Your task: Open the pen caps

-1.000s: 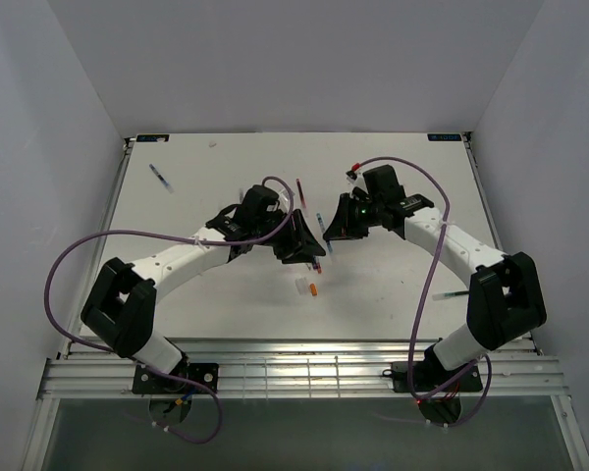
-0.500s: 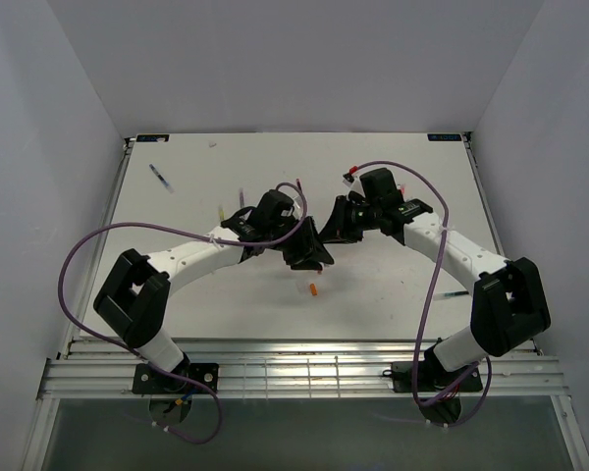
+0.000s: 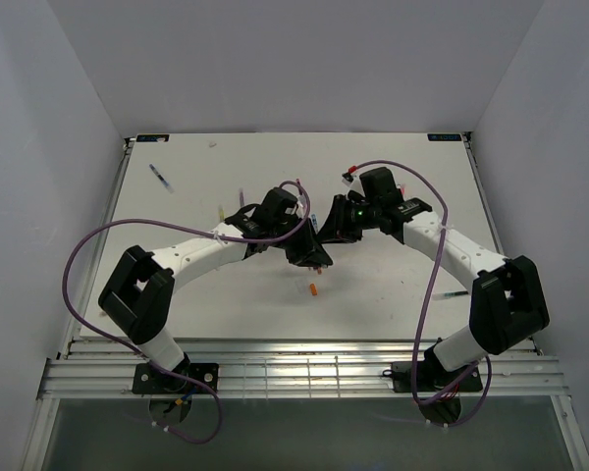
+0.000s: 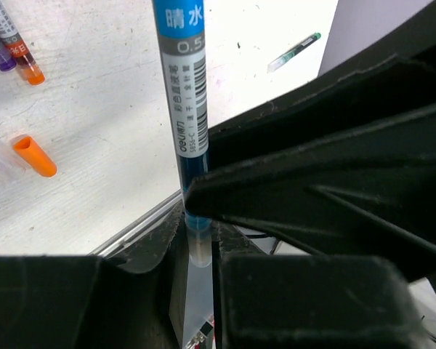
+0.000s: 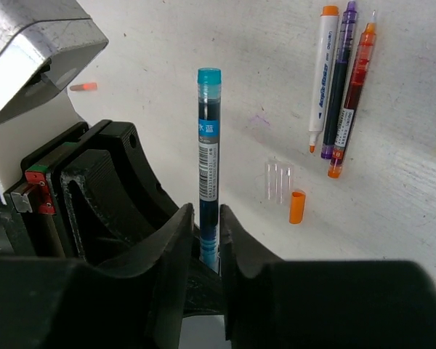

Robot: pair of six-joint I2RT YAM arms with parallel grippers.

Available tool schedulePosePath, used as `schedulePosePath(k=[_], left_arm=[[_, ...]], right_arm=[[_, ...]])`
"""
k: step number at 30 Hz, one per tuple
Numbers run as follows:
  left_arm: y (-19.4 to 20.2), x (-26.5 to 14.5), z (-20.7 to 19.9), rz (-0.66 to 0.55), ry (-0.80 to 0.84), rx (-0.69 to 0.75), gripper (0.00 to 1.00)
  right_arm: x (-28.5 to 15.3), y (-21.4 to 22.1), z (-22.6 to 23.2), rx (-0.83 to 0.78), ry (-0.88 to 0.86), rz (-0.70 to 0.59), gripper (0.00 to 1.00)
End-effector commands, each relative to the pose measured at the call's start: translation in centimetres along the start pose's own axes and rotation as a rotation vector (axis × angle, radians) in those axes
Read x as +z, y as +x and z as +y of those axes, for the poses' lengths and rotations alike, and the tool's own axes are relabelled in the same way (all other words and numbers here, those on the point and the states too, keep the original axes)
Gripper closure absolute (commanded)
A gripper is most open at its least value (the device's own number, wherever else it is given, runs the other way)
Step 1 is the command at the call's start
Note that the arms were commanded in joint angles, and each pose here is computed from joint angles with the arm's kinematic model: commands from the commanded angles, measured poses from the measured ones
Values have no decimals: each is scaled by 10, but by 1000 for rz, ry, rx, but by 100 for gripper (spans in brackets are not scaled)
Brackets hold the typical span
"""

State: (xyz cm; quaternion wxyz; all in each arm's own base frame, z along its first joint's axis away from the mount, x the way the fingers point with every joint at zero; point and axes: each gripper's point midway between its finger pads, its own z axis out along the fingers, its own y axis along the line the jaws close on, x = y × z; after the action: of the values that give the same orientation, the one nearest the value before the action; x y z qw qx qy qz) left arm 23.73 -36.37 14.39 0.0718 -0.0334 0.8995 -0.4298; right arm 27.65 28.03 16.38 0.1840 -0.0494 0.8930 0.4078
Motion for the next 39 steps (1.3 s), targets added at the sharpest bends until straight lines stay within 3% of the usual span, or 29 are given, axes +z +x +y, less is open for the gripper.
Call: schedulePosePath(k=[1, 7, 10, 13, 14, 18, 21, 26, 29, 31, 35, 39], left_arm=[[-1, -4, -5, -6, -6, 4, 100], [-1, -5, -4, -8, -13, 1, 100], [-3, -5, -5, -12, -12, 0, 100], [-3, -4, -6, -14, -12, 3, 100], [-3, -5, -5, -15, -14, 5, 100], [3, -5, 3, -8, -28, -10, 100], [12, -7, 16, -6, -37, -41, 100], [23, -15, 31, -41, -55, 29, 100], [32, -18, 39, -57, -126, 102, 100], [36, -19, 45, -57, -148, 104, 100], [47, -24, 49, -54, -112, 92, 100], [39, -39, 74, -122, -233, 64, 100]], right_arm=[[2, -2, 14, -41, -42, 32, 71], [11, 4, 18, -48, -75, 74, 62], [16, 9, 18, -48, -81, 94, 67], [21, 12, 18, -41, -92, 107, 90], [24, 12, 15, -37, -82, 110, 92], [26, -19, -3, -87, 58, -11, 92], [25, -49, -12, -32, 135, -91, 92], [39, -73, -13, 152, 96, -57, 92], [42, -96, -8, 154, 89, -90, 92], [38, -115, -5, 123, 107, -137, 92], [30, -140, -6, -123, 199, -217, 92], [31, -122, -29, -169, 273, -147, 92]])
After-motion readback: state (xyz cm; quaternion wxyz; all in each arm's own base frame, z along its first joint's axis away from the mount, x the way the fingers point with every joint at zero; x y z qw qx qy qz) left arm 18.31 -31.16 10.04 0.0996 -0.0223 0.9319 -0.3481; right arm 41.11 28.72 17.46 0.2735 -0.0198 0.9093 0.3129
